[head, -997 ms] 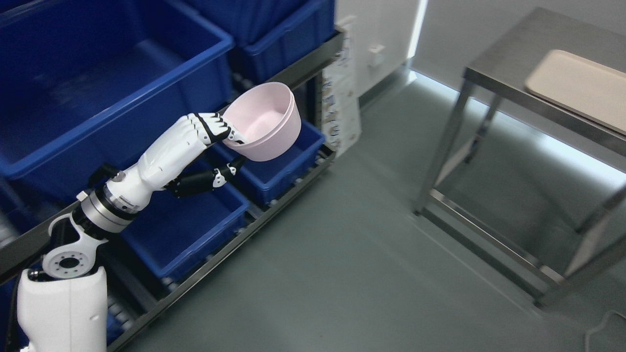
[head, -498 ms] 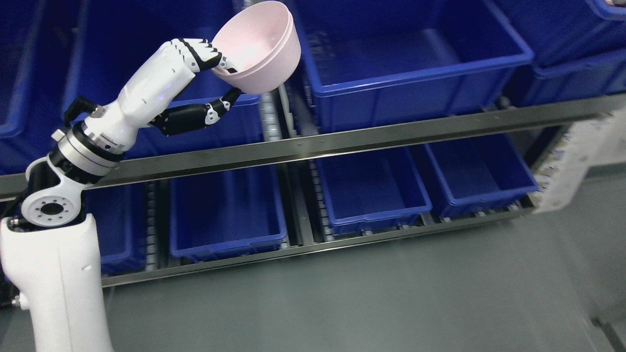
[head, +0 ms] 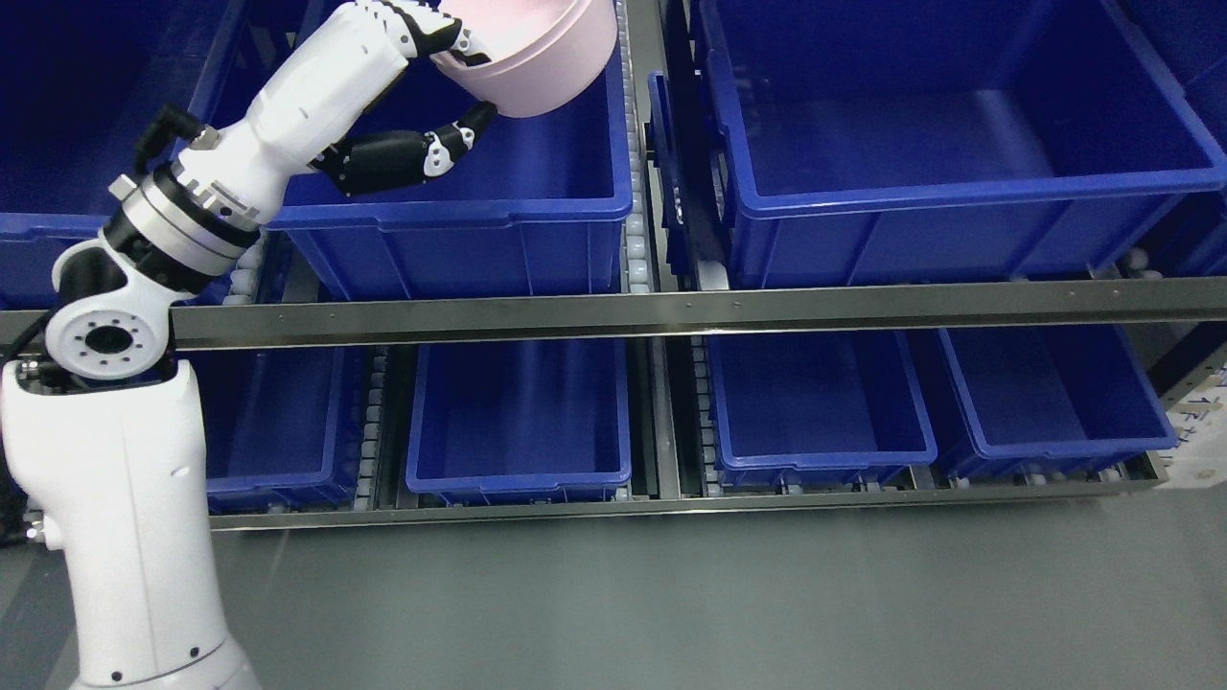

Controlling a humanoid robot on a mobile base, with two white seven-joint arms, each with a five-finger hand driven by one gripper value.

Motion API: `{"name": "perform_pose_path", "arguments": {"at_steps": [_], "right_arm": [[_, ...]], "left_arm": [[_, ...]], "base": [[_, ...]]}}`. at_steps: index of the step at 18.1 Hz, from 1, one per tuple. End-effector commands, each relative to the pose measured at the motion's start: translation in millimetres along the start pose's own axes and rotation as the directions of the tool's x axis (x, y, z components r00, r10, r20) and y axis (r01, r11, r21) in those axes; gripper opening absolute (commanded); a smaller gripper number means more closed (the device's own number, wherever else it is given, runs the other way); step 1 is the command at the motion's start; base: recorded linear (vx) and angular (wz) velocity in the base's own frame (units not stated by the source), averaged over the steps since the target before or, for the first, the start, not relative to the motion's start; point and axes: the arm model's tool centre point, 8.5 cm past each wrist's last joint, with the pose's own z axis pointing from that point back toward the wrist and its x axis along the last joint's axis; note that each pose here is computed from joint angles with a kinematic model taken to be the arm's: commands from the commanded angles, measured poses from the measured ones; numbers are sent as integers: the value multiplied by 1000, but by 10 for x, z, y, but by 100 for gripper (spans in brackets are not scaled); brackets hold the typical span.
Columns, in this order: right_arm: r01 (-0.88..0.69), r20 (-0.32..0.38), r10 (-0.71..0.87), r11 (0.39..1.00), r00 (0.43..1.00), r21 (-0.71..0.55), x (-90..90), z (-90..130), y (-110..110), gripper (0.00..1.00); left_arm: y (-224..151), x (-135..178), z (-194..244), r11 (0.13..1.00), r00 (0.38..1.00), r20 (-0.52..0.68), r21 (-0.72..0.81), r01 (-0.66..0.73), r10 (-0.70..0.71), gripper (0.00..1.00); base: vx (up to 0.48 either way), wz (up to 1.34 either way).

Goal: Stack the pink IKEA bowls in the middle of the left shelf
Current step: 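Carry the bowls while turning toward the blue bin shelf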

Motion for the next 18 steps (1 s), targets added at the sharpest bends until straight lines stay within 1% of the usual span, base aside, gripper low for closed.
{"name": "perform_pose_path", "arguments": {"at_steps": [1, 6, 8, 11, 15, 18], "right_arm": [[11, 33, -11, 1000, 999, -16, 108, 0, -113, 100], [11, 33, -11, 1000, 999, -16, 108, 0, -113, 100], [11, 33, -11, 1000, 999, -16, 108, 0, -113, 100], [11, 33, -11, 1000, 999, -16, 108, 0, -113, 100], [11, 33, -11, 1000, 999, -16, 108, 0, -113, 100], [11, 33, -11, 1000, 999, -16, 108, 0, -113, 100]], "left_arm": [[60, -112, -74, 996, 996, -81, -75, 40, -47, 7], [-82, -235, -85, 993, 994, -109, -115, 4, -17, 7], [-106, -277, -147, 989, 991, -127, -148, 20, -39, 7], [-104, -398, -238, 978, 982, -186, -206, 6, -45, 7], [-70, -517, -377, 956, 959, -269, -295, 9, -92, 8], [-329, -541, -435, 914, 940, -332, -399, -68, -75, 8]], "base": [[60, 192], [128, 210], [191, 116], [208, 1], [224, -151], [176, -145]]}}
